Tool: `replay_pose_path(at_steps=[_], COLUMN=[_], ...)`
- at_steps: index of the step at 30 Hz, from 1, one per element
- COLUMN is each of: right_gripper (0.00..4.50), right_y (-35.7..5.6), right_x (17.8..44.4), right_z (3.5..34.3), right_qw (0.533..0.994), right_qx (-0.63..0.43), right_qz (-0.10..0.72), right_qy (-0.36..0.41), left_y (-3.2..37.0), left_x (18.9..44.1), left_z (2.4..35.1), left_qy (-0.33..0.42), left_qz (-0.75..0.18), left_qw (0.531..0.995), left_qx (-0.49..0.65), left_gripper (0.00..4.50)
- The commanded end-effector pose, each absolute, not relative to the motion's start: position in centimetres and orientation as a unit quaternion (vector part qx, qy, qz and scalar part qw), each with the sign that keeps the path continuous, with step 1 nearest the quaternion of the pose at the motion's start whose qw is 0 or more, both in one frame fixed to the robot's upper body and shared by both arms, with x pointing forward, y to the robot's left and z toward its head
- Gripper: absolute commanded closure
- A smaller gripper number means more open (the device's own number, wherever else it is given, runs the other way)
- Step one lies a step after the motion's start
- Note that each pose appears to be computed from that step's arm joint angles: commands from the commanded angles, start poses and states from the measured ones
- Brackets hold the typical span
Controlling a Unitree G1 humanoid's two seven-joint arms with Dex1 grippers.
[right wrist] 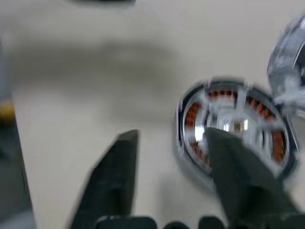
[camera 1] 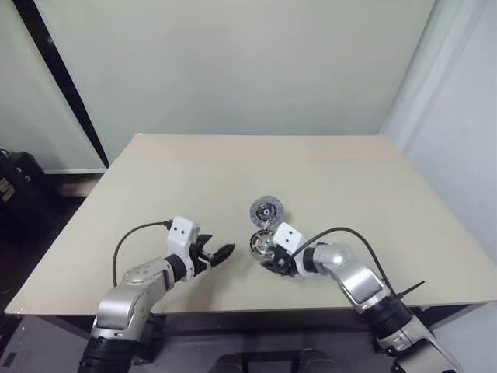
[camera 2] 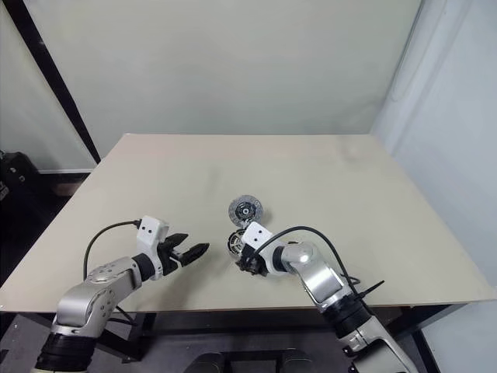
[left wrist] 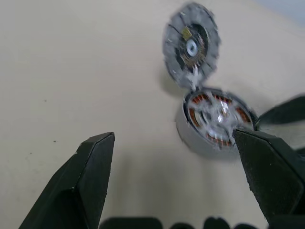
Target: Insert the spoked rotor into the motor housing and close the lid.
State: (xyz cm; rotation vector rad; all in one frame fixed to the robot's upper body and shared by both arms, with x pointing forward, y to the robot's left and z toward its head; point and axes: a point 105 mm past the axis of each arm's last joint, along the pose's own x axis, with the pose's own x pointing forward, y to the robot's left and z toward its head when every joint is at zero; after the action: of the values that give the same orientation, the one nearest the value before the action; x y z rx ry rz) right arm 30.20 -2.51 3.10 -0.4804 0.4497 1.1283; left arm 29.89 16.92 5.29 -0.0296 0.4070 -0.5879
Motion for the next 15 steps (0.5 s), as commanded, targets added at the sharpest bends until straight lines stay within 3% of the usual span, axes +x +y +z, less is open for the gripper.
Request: replay_pose_path(at_steps=[1,3,15], right_gripper=[0.76,0.09,0.03], right_y=[-2.3,-2.6,-1.2], right_x=[30.6,30.9,31.6], right_z=[4.6,4.4,4.1], right_qw=[0.775,0.766,0.708], right_qx=[-0.282,-0.305,-0.397], right_qz=[0.535,0.535,0.561], right_qy=[0.185,0.187,0.161], left_y=[16.6,16.5,16.8], left_x=[29.9,29.8,28.8], left_z=[5.9,5.7,3.9], left_qy=[0.185,0.19,0.23], left_qz=[-0.31,-0.312,-0.344], left_qw=[0.932,0.931,0.906], left_qx=[0.012,0.015,0.089], left_gripper=[0.25,0.25,0.25])
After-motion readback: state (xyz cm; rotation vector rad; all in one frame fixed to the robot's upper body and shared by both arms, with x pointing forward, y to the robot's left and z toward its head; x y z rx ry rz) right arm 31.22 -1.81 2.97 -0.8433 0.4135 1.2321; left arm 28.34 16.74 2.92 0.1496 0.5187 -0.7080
